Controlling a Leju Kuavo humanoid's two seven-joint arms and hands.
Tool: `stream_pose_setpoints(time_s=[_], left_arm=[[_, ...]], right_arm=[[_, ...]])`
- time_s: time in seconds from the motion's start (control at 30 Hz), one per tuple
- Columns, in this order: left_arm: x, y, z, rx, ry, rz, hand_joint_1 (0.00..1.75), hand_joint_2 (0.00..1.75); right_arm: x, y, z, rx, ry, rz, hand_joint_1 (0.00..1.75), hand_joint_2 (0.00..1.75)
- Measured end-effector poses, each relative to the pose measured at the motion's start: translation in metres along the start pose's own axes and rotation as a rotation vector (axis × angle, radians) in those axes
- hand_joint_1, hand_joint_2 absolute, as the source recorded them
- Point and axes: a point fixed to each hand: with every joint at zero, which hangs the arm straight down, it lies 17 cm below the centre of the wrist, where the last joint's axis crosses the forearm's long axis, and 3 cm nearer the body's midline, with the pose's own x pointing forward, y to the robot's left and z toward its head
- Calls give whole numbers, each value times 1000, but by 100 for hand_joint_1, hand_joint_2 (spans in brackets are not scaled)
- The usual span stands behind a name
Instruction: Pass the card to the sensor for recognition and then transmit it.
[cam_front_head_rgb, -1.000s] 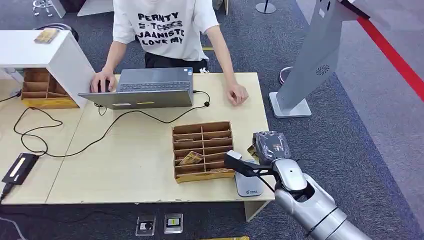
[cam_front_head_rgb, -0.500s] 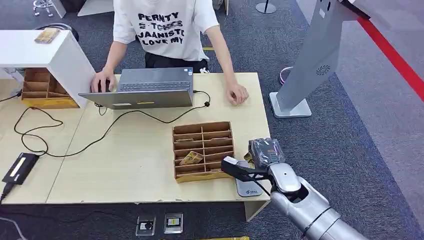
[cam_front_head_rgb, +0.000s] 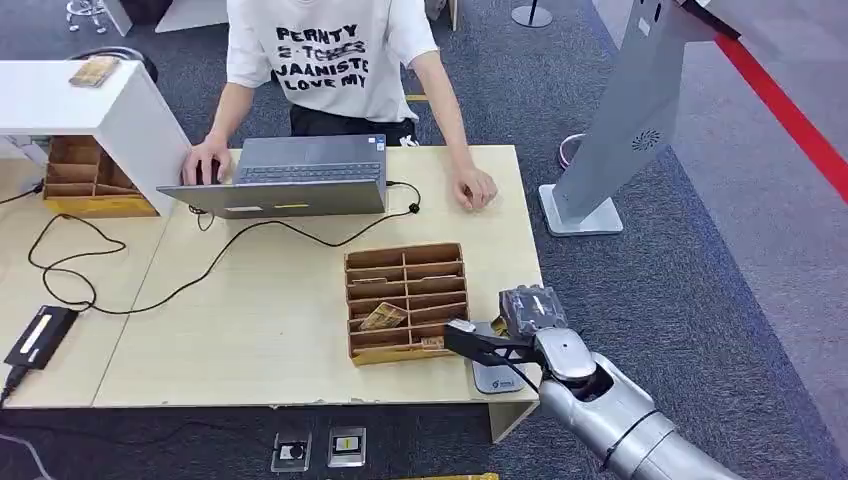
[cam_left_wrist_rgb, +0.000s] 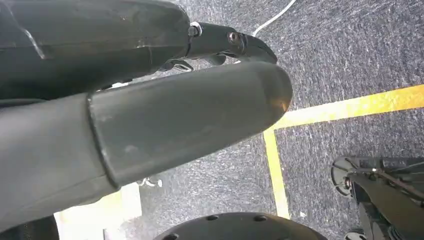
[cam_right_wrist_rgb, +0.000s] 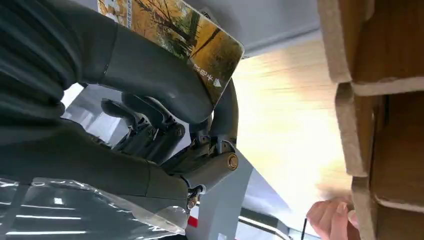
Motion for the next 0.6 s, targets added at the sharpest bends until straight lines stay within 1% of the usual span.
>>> stream_pose_setpoints(time_s=[0.37,0.6], left_arm=[[1,0,0,-1,-4,-3,0,0],[1,0,0,-2,-5,-3,0,0]], right_arm=[[-5,7,0,32,17,4,175,175],[-7,7,-1,21,33,-8,175,175]])
